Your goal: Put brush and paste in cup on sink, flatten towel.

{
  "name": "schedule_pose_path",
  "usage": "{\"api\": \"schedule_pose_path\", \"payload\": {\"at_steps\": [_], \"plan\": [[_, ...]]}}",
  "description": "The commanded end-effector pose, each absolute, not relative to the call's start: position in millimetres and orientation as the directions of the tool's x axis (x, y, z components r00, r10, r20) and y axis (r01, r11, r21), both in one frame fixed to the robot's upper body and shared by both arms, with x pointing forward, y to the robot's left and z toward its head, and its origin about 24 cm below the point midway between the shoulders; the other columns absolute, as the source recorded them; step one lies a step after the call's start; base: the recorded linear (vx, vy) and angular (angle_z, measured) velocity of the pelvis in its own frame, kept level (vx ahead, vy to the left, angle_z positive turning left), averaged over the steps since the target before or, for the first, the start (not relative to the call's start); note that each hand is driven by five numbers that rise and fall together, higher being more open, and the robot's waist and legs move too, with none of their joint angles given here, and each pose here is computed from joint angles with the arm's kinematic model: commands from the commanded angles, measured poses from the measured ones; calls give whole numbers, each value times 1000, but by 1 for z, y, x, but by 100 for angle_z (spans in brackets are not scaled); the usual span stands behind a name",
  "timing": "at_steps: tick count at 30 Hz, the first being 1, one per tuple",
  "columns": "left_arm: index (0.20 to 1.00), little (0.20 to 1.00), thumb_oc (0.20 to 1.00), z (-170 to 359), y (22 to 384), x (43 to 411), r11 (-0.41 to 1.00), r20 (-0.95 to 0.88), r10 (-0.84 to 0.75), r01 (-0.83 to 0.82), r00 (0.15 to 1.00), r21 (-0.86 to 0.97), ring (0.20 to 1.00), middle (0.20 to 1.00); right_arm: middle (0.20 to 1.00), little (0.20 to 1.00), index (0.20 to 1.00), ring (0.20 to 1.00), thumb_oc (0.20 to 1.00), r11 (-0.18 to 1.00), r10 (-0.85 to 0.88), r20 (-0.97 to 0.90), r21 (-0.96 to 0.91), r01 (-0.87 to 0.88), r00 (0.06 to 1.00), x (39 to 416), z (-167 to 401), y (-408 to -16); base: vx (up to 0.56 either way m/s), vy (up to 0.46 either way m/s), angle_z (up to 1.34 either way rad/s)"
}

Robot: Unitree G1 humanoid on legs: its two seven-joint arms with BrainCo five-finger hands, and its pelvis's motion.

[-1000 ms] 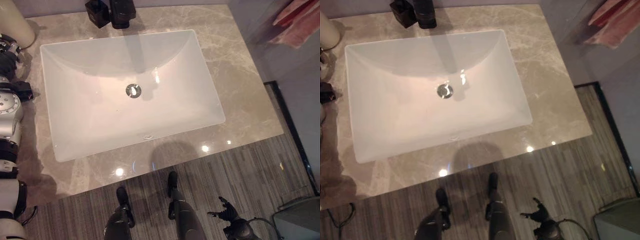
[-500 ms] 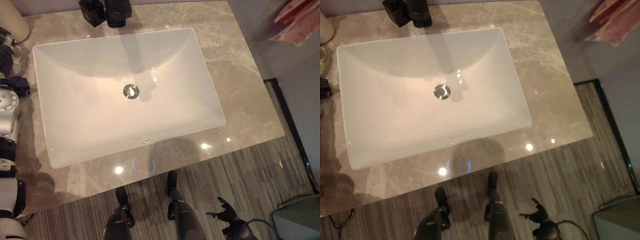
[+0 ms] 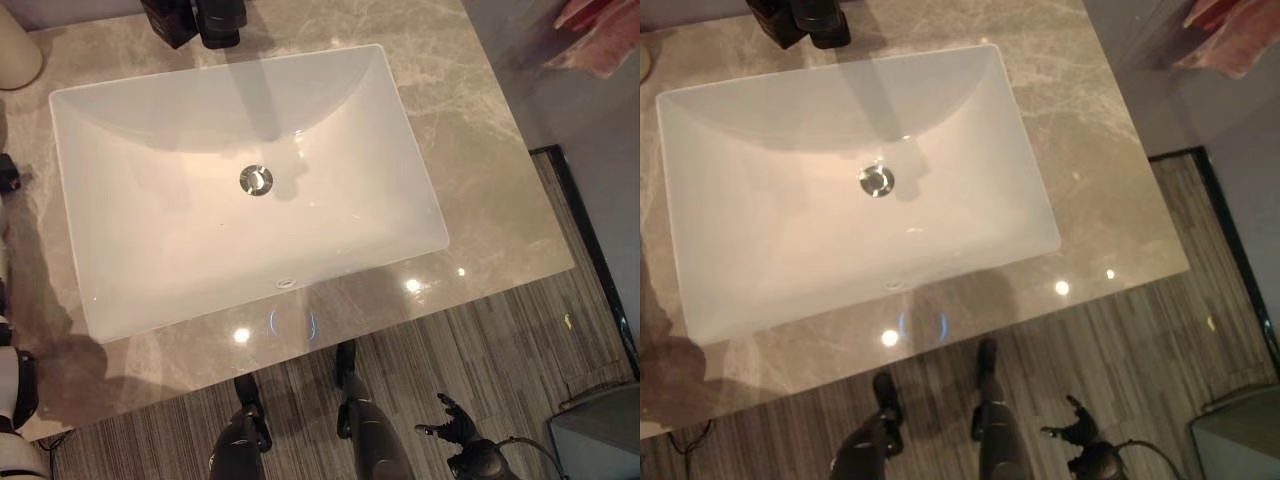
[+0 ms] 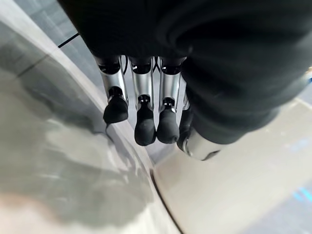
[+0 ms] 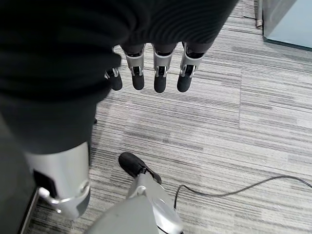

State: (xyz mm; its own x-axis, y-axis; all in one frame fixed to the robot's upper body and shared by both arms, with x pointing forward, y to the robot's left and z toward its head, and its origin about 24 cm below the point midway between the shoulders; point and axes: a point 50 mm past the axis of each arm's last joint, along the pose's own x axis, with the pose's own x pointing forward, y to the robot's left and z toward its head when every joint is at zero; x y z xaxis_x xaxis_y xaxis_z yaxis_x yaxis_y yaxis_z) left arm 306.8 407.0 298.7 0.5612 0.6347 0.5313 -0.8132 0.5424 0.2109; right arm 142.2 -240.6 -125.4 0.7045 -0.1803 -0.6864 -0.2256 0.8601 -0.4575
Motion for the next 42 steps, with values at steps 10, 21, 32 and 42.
{"api": "schedule_pose_path", "payload": {"at_steps": [10, 21, 32, 42], "plan": [[200, 200, 200, 348, 395, 310, 456, 627, 597, -855, 500, 248, 200, 200, 1000, 1000, 1000, 1000, 1000, 835, -239, -663, -513, -198, 710, 132, -111, -280, 4, 9, -5], [200, 200, 200, 337, 372, 324, 420, 675, 426, -793, 602, 442, 200, 200, 1000, 1000, 1000, 1000, 1000, 823, -180, -651, -510, -250, 737, 131, -107, -277, -3, 6, 0], [200, 200, 200, 322, 363, 325, 442, 676, 326, -739, 660, 508, 200, 200, 1000, 1000, 1000, 1000, 1000, 808, -169, -623, -532, -255, 764, 137, -99, -281, 0, 0, 0], [200, 200, 200, 312, 356, 332, 458, 651, 304, -706, 696, 540, 200, 200, 1000, 1000, 1000, 1000, 1000, 793, -167, -612, -549, -264, 773, 141, -97, -282, -3, -1, 0]]}}
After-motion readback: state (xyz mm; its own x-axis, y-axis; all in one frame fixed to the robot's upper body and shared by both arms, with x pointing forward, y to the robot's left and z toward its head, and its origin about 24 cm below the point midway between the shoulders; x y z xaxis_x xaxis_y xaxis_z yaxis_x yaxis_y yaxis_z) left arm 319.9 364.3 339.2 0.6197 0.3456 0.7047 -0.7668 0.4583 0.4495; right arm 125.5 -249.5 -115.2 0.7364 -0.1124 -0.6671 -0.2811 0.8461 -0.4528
